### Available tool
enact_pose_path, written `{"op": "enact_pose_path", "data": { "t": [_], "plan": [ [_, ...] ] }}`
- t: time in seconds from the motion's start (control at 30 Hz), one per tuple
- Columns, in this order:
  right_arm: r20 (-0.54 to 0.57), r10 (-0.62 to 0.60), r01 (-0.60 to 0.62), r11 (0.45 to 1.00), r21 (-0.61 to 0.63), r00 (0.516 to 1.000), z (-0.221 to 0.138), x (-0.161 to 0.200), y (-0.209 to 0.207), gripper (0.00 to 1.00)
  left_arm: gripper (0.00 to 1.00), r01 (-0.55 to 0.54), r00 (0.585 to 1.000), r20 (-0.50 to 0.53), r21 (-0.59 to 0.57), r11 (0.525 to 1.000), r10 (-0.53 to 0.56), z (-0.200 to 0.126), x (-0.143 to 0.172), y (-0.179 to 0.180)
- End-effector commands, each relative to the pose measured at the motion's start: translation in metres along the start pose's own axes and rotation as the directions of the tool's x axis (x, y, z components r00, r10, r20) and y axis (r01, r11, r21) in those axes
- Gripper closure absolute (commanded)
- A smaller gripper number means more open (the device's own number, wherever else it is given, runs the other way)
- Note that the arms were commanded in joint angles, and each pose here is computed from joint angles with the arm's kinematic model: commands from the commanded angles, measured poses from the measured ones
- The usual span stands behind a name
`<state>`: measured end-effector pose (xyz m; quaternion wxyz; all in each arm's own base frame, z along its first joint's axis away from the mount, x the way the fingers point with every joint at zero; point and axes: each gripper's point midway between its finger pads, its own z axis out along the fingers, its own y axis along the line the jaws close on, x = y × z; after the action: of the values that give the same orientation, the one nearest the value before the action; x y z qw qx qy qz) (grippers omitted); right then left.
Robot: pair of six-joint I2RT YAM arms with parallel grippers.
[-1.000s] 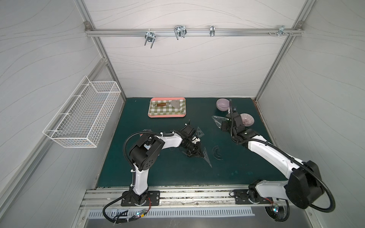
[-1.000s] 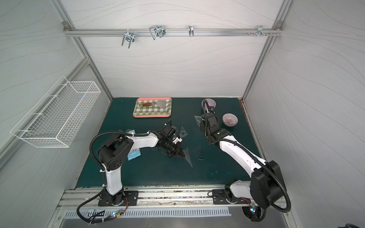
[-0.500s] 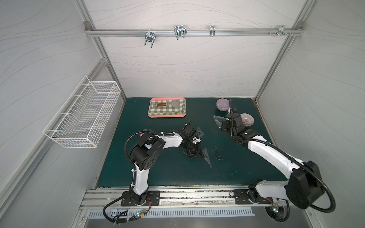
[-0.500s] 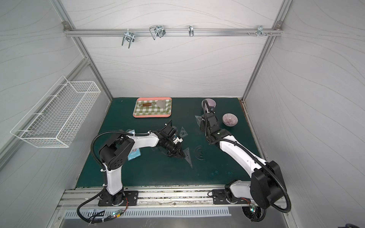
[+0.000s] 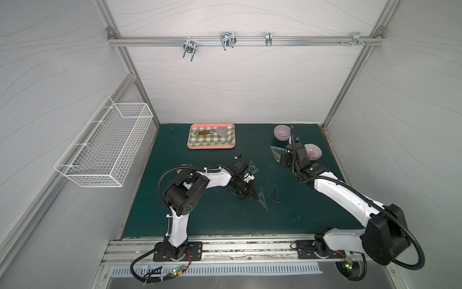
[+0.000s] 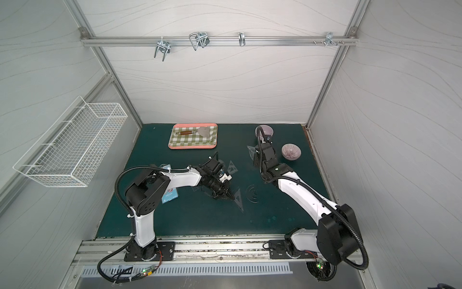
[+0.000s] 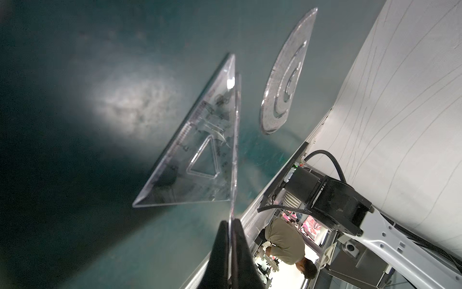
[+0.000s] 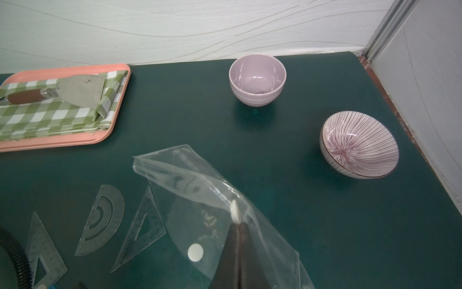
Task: Open the ruler set and take out the ruler
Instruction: Place the ruler at the center of the board.
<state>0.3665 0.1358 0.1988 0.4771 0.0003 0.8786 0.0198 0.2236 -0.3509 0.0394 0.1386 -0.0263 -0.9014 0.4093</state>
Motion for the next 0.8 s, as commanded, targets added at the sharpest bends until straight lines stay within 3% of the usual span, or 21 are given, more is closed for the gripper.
{"op": "enact_pose_path", "data": {
  "t": [0.0, 0.27, 0.5, 0.77],
  "plan": [
    [0.02, 0.013, -0.013, 1.0, 0.001, 1.0, -0.007, -0.006, -0.004, 1.0, 1.0, -0.024, 0.999, 0.031, -0.02, 1.0, 0.025, -0.005, -0.001, 0.0],
    [0.019, 0.012, -0.012, 1.0, -0.003, 1.0, -0.006, -0.006, -0.002, 1.0, 1.0, -0.067, 0.996, 0.055, -0.023, 0.997, 0.068, -0.028, 0.011, 0.004],
    [0.021, 0.009, -0.009, 1.0, 0.0, 1.0, -0.007, -0.007, -0.003, 1.0, 1.0, -0.103, 0.991, 0.096, 0.062, 0.993, 0.097, -0.052, 0.016, 0.003],
    [0.029, 0.0, -0.001, 1.0, 0.003, 1.0, -0.009, -0.01, -0.004, 1.0, 1.0, -0.013, 0.992, 0.127, 0.066, 0.998, 0.004, -0.067, 0.018, 0.039]
  ]
}}
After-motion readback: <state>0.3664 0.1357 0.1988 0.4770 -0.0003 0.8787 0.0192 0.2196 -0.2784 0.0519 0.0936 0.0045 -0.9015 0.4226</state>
